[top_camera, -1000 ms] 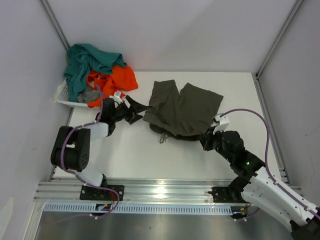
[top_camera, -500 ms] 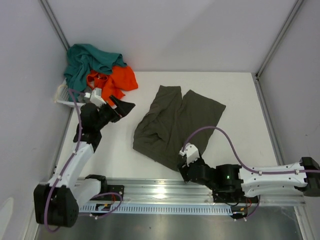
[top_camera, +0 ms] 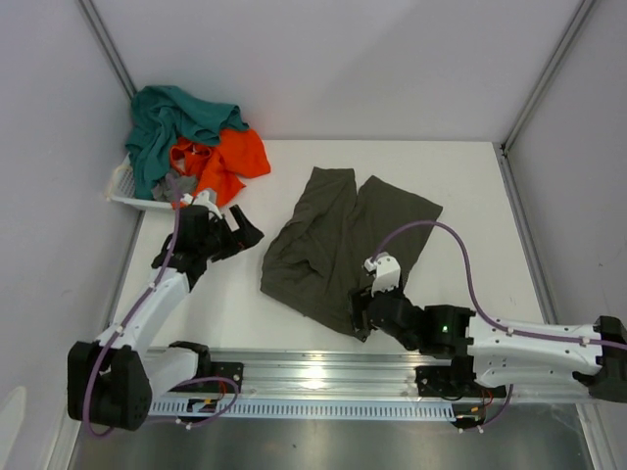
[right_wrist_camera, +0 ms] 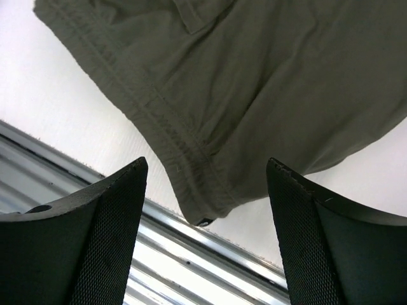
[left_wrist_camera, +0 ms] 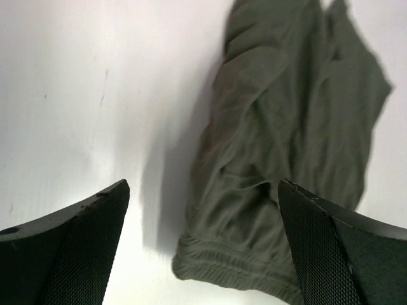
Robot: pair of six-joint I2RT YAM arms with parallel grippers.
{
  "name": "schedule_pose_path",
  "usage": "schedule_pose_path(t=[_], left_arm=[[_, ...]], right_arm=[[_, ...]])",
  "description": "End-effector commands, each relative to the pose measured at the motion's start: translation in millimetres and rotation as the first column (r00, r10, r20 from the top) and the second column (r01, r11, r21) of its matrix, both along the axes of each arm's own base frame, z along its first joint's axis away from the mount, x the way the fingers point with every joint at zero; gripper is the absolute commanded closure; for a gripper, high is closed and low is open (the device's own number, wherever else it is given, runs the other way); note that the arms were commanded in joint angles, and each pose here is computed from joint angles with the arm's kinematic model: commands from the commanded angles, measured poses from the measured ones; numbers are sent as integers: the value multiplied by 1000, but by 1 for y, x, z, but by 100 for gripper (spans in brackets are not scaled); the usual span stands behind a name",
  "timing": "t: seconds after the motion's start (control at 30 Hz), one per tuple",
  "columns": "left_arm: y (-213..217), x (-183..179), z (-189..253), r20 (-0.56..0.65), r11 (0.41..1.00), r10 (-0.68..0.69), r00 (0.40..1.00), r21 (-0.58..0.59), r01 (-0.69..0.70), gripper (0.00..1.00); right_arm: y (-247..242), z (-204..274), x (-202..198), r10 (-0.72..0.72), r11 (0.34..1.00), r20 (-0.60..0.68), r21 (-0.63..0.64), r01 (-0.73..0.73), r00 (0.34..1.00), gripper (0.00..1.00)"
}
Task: Fold and stack the shorts
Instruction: Flatten the shorts out
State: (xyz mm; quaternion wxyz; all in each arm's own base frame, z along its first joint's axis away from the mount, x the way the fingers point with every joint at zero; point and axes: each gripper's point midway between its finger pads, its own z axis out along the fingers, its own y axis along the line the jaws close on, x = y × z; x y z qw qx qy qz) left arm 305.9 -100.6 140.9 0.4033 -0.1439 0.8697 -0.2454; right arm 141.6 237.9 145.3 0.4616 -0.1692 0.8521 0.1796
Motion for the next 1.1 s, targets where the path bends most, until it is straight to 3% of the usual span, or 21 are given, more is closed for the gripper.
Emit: schedule_pose_path(t=[0.0, 0.13, 0.3, 0.6, 1.0, 1.07], left_arm=[[5, 4, -12, -50, 995, -10, 999, 97, 15, 1], [-5, -6, -15, -44, 998, -41, 998, 43, 43, 1], [-26, -38, -28, -26, 988, -124, 992, -93, 121, 1], [-40, -88, -27, 85, 943, -128, 988, -299, 148, 1], [-45, -108, -61, -14, 914, -115, 993, -392, 100, 1], [-48, -102, -61, 23, 908, -117, 993, -402, 117, 1]], right_arm=[[17, -10, 3, -11, 998, -78, 68, 16, 997, 24], [18, -44, 4, -23, 1000, -115, 2, 23, 993, 23], [22, -81, 19, -42, 999, -192, 21, 47, 981, 29], [13, -141, 35, -62, 995, -319, 52, 82, 946, 45], [17, -151, 60, -95, 985, -342, 101, 137, 935, 46], [22, -147, 63, -88, 985, -340, 112, 133, 936, 46]])
